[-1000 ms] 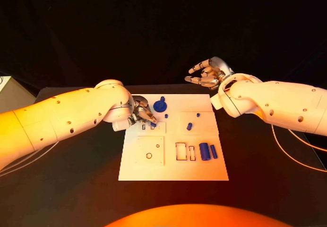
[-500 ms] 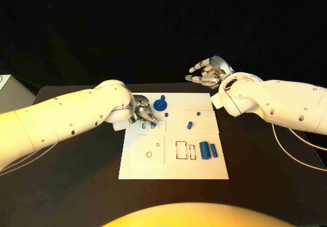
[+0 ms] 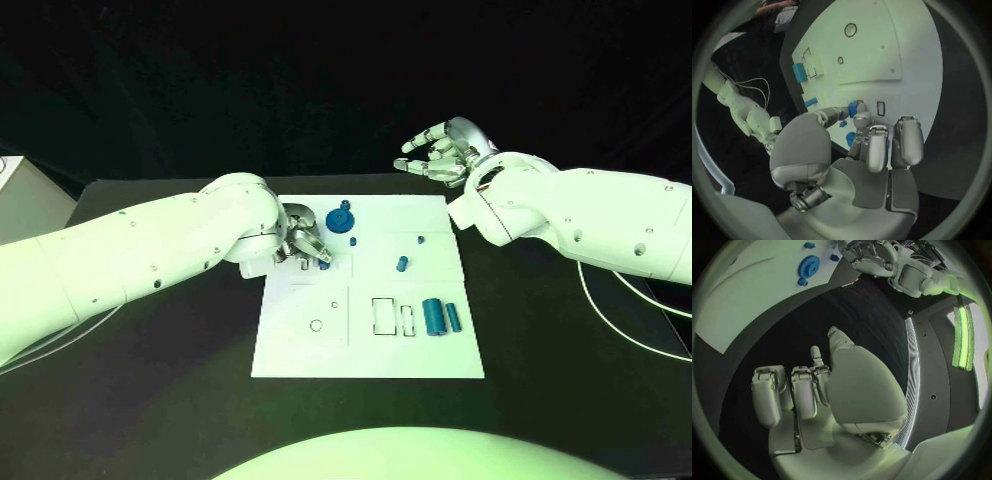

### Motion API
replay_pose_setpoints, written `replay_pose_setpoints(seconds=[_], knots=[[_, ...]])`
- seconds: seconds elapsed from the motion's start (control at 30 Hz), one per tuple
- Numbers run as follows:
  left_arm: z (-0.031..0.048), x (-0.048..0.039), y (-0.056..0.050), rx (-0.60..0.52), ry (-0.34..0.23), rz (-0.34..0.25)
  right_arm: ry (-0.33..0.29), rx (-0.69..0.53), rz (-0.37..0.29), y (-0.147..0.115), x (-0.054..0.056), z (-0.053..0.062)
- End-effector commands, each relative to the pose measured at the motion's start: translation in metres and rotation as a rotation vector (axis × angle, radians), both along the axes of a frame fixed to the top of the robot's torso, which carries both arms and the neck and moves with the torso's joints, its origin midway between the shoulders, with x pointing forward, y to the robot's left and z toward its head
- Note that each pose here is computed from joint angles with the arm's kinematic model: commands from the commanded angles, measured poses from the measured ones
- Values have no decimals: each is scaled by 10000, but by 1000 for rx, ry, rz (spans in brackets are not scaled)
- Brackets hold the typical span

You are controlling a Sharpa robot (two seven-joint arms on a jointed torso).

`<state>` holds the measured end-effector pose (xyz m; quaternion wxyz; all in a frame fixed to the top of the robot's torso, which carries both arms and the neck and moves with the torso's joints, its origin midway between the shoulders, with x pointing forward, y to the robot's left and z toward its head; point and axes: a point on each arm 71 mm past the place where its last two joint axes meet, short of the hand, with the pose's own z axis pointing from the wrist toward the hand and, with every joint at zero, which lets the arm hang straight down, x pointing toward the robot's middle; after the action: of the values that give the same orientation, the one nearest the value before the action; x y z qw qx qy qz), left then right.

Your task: Assemble the parts on the task board

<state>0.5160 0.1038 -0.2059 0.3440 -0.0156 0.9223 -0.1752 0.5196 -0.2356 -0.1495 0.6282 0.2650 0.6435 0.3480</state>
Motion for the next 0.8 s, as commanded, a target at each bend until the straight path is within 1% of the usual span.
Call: replay_pose_setpoints(seconds=[0.03, 0.8], knots=[[-1, 2, 2, 8, -14, -3, 0, -8, 17, 10, -3, -3], [-11, -4, 28, 19, -12, -1, 1, -9, 17, 5, -1, -8]])
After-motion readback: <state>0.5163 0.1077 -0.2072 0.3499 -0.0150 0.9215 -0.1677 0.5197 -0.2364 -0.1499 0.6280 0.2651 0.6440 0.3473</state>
